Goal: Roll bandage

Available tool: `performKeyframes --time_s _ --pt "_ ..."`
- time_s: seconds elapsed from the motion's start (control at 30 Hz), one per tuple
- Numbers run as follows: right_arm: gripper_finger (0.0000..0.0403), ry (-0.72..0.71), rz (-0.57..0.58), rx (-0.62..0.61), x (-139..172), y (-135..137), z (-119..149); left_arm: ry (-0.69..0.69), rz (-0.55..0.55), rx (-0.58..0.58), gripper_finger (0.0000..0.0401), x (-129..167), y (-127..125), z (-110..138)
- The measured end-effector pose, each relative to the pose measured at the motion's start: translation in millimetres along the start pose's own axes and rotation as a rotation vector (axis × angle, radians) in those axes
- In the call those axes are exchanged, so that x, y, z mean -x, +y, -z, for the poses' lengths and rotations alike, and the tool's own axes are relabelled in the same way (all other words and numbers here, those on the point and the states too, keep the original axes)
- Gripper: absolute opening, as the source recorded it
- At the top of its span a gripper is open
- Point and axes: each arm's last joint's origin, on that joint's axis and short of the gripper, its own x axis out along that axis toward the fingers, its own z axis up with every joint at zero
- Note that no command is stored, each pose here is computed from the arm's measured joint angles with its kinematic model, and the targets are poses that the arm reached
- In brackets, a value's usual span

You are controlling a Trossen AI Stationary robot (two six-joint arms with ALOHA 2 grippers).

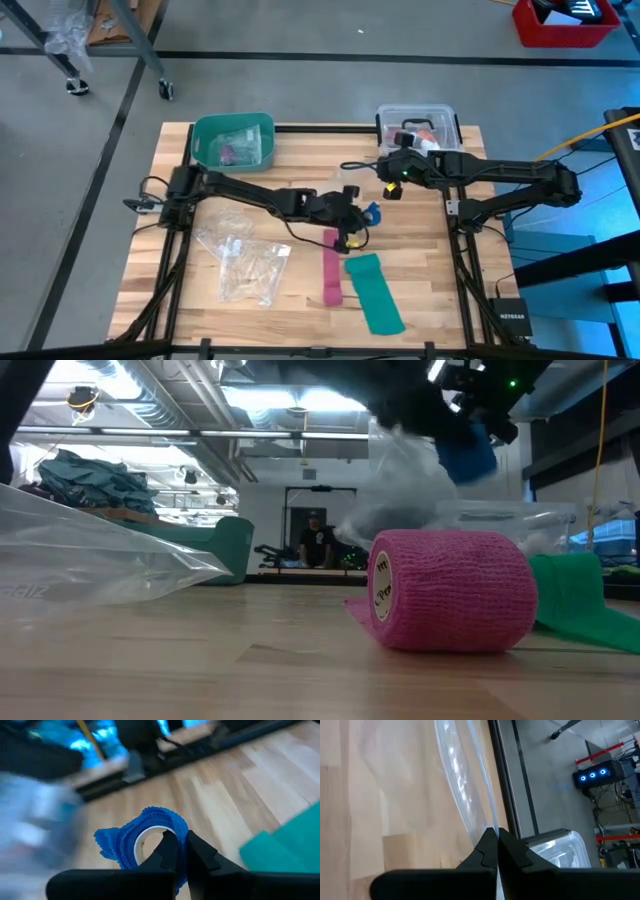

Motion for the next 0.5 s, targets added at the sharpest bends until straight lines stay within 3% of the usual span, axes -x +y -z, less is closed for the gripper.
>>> performKeyframes --time_s 0.13,0.27,0.5 --pt "0.0001 0.006 -0.014 0.005 0 1 1 -0.025 -0.162 -0.035 0.0004 27 12 -22" --pt "0.0001 -0.023 -0.088 -0.009 0 3 0 0.000 -0.310 -0.041 0.0003 39 26 -27" --pt "0.0001 -0.067 -0.221 -0.089 1 6 -2 0.016 -0.366 -0.009 0.0003 38 41 -23"
